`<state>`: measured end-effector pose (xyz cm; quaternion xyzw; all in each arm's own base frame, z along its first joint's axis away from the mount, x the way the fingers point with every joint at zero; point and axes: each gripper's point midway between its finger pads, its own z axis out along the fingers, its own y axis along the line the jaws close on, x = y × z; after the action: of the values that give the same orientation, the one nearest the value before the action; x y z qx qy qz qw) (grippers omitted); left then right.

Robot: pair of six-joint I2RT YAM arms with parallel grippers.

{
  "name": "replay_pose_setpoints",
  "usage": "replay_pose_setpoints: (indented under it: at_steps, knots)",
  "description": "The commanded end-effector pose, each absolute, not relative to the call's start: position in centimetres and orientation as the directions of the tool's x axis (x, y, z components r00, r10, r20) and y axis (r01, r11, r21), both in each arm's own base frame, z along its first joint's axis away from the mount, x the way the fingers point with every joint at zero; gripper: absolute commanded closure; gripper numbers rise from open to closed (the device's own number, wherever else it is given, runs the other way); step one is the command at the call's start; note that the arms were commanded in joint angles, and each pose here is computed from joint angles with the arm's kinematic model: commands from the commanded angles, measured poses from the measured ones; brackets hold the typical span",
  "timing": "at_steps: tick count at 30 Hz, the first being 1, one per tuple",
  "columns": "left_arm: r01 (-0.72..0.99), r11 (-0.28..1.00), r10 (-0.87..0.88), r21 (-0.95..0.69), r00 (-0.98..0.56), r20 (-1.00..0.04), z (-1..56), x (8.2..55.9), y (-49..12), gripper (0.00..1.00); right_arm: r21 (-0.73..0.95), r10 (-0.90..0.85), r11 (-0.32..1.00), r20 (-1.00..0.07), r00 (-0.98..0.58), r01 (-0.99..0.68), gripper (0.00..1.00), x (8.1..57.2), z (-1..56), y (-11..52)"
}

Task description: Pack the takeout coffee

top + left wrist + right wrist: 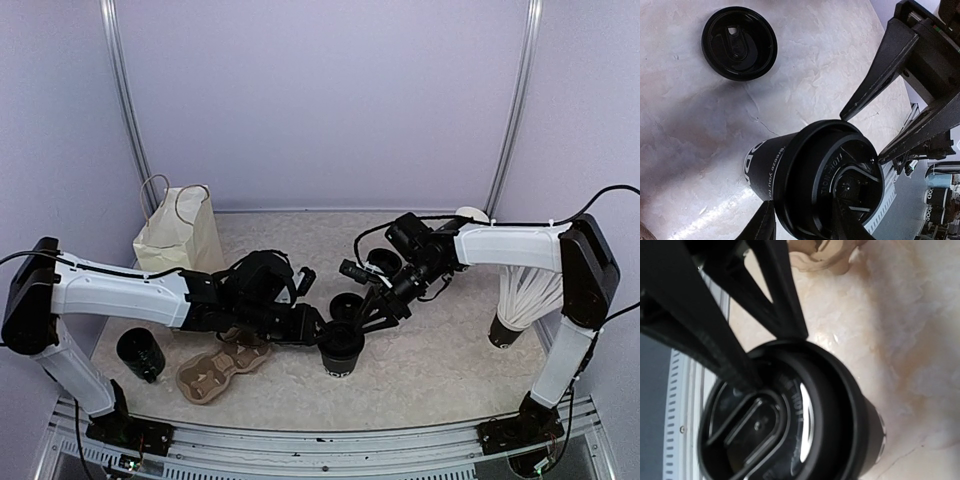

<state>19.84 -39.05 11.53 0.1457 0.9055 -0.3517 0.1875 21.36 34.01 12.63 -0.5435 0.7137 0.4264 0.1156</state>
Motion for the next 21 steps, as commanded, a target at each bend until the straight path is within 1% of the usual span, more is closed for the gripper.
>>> replay_pose_setpoints:
  at_steps: [1,4,7,9,11,14,18,21]
  knots:
    - [0.364,0.847,0.254,-0.388,-0.918,-0.305,4.1,17.8,-34.6,0.62,0.460,-0.770,0.112,-0.520,-0.370,-0.881,0.61,20.3,8.6,32.9]
    - [0.394,0.828,0.242,-0.399,-0.893,-0.379,6.6,18.9,-35.8,0.60,0.455,-0.746,0.079,-0.562,-0.356,-0.887,0.57,20.4,10.6,33.1]
    - [0.424,0.813,0.232,-0.399,-0.865,-0.445,9.1,19.9,-36.7,0.55,0.444,-0.715,0.034,-0.615,-0.332,-0.896,0.51,20.4,12.9,33.2]
    - [0.471,0.783,0.239,-0.405,-0.830,-0.504,11.1,20.4,-37.6,0.51,0.422,-0.698,0.006,-0.647,-0.306,-0.907,0.47,20.4,14.5,33.3]
    - [0.516,0.749,0.231,-0.415,-0.792,-0.565,13.6,20.8,-38.7,0.49,0.391,-0.684,-0.017,-0.676,-0.275,-0.920,0.43,20.4,15.8,33.3]
    - [0.565,0.714,0.226,-0.413,-0.745,-0.627,16.7,21.4,-39.7,0.46,0.355,-0.674,-0.031,-0.698,-0.243,-0.934,0.40,20.5,17.0,33.2]
    - [0.611,0.722,0.236,-0.324,-0.658,-0.715,20.0,23.2,-39.8,0.41,0.265,-0.665,-0.076,-0.732,-0.149,-0.961,0.36,20.5,18.2,32.8]
    - [0.608,0.760,0.231,-0.229,-0.582,-0.780,23.3,25.7,-38.9,0.38,0.121,-0.642,-0.120,-0.766,-0.016,-0.985,0.30,21.0,19.0,32.6]
